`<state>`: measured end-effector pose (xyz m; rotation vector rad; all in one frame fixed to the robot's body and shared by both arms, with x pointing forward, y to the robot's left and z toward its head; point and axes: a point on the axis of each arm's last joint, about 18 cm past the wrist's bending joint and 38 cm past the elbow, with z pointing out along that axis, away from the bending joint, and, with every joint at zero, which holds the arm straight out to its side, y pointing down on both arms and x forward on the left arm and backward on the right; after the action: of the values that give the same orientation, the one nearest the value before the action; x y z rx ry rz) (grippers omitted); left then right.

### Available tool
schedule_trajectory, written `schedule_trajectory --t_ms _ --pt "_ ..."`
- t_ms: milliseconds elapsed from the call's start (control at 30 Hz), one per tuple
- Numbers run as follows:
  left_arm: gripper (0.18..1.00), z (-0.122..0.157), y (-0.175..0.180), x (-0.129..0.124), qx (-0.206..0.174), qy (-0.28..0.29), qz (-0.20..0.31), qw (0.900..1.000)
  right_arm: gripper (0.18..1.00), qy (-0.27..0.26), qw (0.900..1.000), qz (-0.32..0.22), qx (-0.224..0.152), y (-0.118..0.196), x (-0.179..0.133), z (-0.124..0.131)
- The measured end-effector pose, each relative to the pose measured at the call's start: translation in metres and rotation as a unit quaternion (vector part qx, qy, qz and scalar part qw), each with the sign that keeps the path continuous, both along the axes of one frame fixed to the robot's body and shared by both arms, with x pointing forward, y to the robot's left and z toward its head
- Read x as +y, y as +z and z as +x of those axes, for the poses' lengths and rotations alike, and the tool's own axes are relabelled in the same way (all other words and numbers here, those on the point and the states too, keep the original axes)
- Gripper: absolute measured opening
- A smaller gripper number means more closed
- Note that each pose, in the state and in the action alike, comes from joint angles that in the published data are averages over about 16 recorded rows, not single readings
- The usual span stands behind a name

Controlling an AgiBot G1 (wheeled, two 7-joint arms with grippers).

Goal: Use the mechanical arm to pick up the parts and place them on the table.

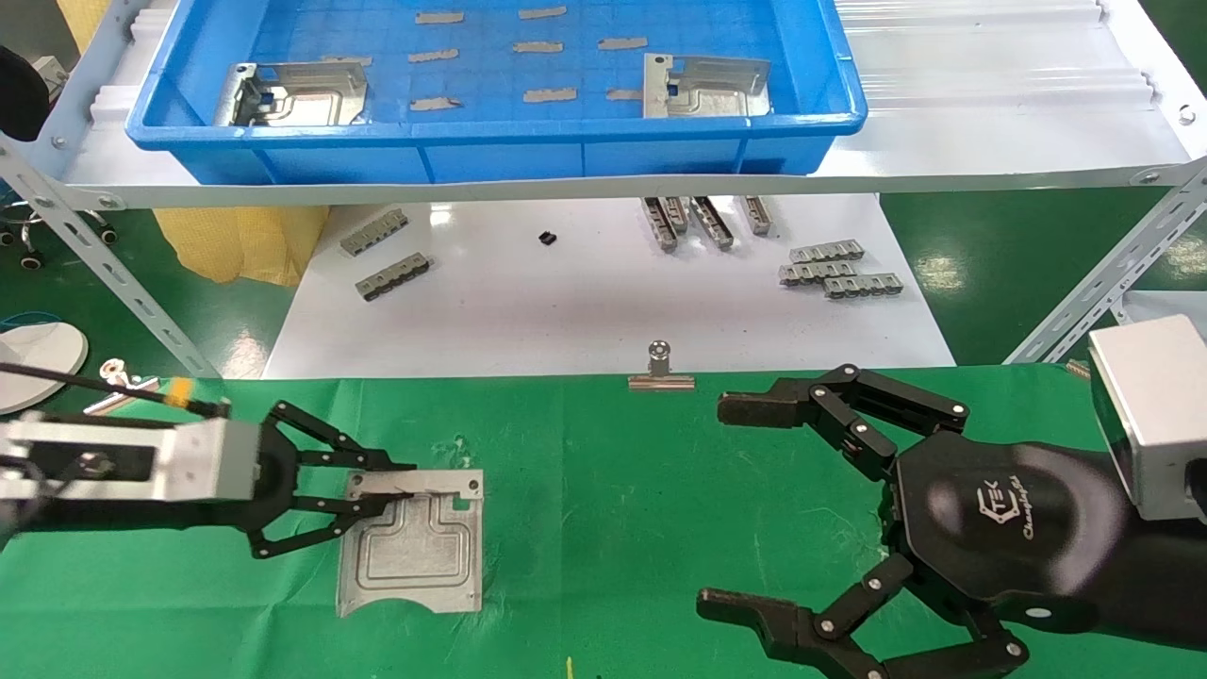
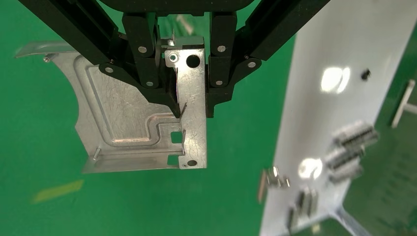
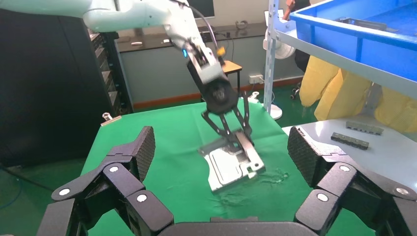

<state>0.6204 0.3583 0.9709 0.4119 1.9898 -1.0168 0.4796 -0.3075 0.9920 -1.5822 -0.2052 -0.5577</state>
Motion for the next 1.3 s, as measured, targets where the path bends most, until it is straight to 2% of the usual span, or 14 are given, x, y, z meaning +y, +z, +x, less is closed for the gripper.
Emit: schedule_trajectory --t_ms 333,667,1067,1300 --pt "0.277 0.028 -0.023 -0.003 -0.004 0.029 0.031 0.9991 1.0 0.0 1.0 0.0 0.0 0.0 0.0 0.0" --pt "0.304 0.031 -0.02 -0.008 -0.002 0.025 0.032 0.9992 1.0 0.0 1.0 0.0 0.0 0.0 0.0 0.0" --pt "0.45 0.02 -0.004 -0.012 0.041 0.015 -0.042 0.9981 1.0 0.0 1.0 0.0 0.0 0.0 0.0 0.0" --pt "0.6 0.019 0.0 -0.013 0.056 0.019 -0.073 0.9956 1.0 0.0 1.0 0.0 0.0 0.0 0.0 0.0"
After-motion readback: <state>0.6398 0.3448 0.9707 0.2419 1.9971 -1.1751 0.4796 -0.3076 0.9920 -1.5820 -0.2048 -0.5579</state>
